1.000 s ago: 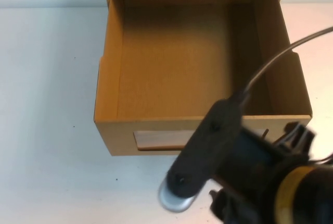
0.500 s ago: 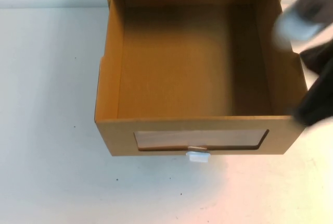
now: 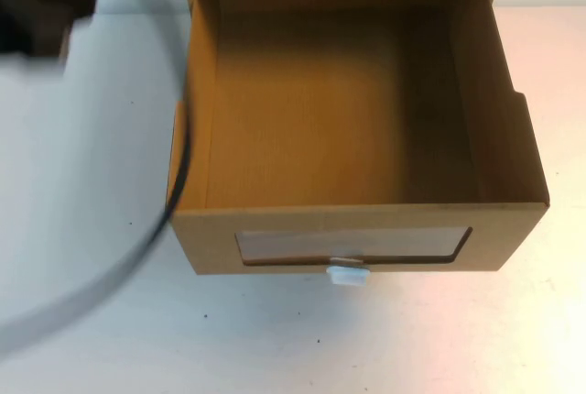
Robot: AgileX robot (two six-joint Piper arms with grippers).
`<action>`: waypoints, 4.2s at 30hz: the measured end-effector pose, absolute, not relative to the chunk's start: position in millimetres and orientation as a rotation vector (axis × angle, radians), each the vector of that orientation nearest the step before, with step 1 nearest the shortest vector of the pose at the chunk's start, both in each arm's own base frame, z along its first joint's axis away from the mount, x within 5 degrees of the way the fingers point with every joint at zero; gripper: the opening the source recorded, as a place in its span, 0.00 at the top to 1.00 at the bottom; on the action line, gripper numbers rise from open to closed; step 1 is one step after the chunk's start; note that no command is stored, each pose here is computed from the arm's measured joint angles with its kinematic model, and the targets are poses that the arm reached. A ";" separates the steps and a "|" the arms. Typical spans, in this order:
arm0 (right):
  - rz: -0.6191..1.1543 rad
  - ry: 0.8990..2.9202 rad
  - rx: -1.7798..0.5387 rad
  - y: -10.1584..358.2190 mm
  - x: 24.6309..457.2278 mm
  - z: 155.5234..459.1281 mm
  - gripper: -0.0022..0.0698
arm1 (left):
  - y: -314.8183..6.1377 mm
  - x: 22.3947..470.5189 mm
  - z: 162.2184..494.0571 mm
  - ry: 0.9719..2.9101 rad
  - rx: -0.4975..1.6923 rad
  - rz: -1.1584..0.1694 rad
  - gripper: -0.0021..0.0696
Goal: Open the shoe box
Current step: 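Pull the top drawer of the cardboard box fully open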
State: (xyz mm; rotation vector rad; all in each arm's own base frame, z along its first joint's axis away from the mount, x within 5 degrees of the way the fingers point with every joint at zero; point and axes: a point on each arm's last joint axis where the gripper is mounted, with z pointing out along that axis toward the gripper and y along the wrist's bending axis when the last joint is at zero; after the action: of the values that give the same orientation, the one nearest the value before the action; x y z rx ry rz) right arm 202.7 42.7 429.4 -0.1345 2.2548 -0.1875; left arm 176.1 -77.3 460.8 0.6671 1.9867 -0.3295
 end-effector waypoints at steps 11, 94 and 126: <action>-0.095 2.259 -0.094 22.8 207.4 412.5 0.99 | -40.6 83.0 342.2 1.786 0.512 -0.257 0.98; -0.031 1.719 0.041 -3.6 81.5 202.0 0.99 | -23.3 56.6 184.8 1.718 0.353 -0.227 0.98; 0.004 1.699 0.069 -1.7 56.1 187.6 0.99 | -23.3 56.5 184.9 1.716 0.352 -0.227 0.98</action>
State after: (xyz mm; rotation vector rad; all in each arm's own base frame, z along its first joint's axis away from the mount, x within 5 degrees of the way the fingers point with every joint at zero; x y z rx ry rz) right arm 56.1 -1.7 187.6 0.0688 1.6986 0.0036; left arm 56.5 -23.3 184.9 0.3524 1.7165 -0.2274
